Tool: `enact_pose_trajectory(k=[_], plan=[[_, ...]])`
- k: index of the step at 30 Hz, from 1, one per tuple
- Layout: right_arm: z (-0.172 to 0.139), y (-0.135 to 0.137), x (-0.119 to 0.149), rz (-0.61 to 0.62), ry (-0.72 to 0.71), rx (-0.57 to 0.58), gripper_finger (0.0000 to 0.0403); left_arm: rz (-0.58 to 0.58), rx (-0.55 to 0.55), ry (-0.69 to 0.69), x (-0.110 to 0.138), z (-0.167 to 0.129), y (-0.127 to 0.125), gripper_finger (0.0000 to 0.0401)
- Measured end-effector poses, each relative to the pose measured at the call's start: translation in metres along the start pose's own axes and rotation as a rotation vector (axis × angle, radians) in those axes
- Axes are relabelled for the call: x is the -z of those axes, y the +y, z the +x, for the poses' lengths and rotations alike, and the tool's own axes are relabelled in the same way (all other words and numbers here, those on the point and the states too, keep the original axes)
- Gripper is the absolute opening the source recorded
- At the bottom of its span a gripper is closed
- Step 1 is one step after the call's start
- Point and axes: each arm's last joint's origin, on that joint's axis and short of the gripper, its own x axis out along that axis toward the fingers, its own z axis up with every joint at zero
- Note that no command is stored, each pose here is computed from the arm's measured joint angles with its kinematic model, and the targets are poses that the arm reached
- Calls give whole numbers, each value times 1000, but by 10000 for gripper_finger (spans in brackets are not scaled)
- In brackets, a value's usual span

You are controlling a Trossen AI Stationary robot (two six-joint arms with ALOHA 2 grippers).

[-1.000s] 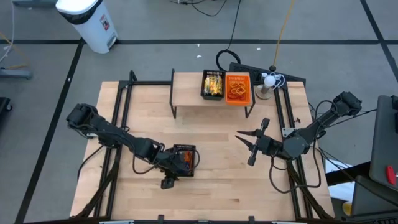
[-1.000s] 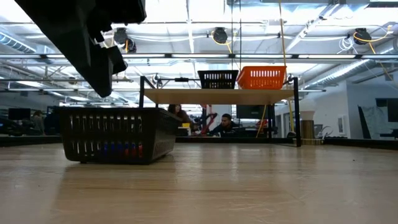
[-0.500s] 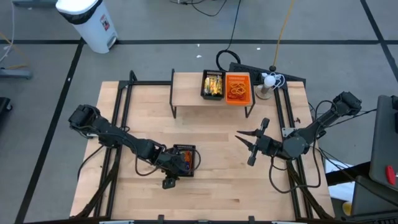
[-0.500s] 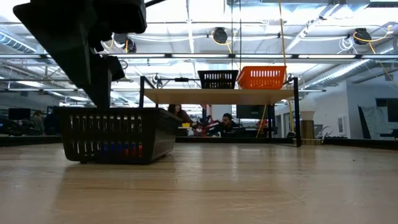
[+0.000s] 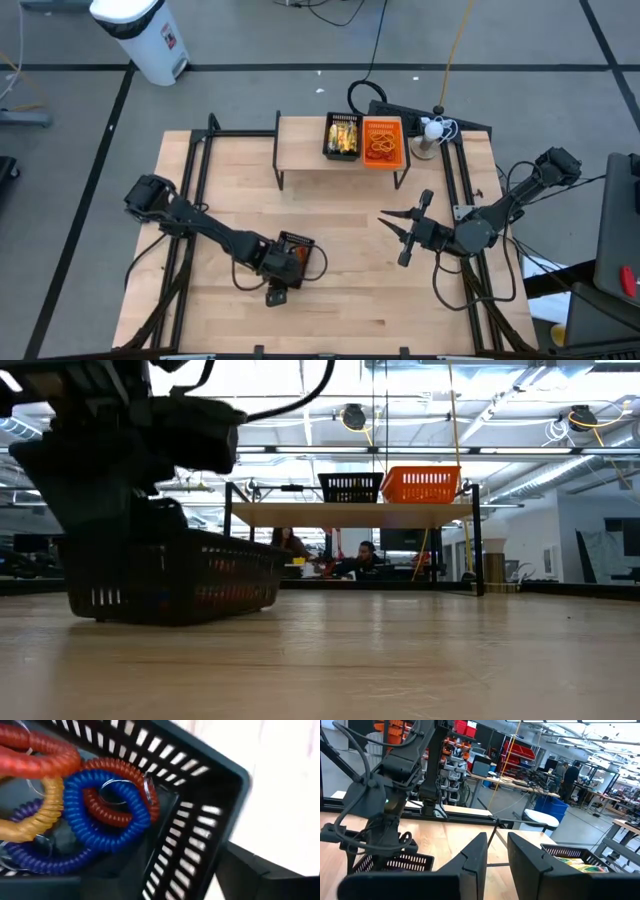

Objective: Pick & Place Office Desk Supplies
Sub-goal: Put the black basket filled with spring rubber band on the shelf

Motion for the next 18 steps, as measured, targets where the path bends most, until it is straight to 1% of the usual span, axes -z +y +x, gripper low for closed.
enact_pose_trajectory(k=[3,8,9,12,18], plan=[[0,0,0,0,0,0,68,-28,-9,15,1,5,1,165],[0,0,0,0,0,0,68,-35,-33,-8,0,5,2,35],[0,0,0,0,0,0,68,-35,-41,-21,-1,4,2,19],[0,0,0,0,0,0,68,-36,-62,-49,-3,1,2,14],[0,0,0,0,0,0,68,-33,-47,-82,-16,-6,0,5]])
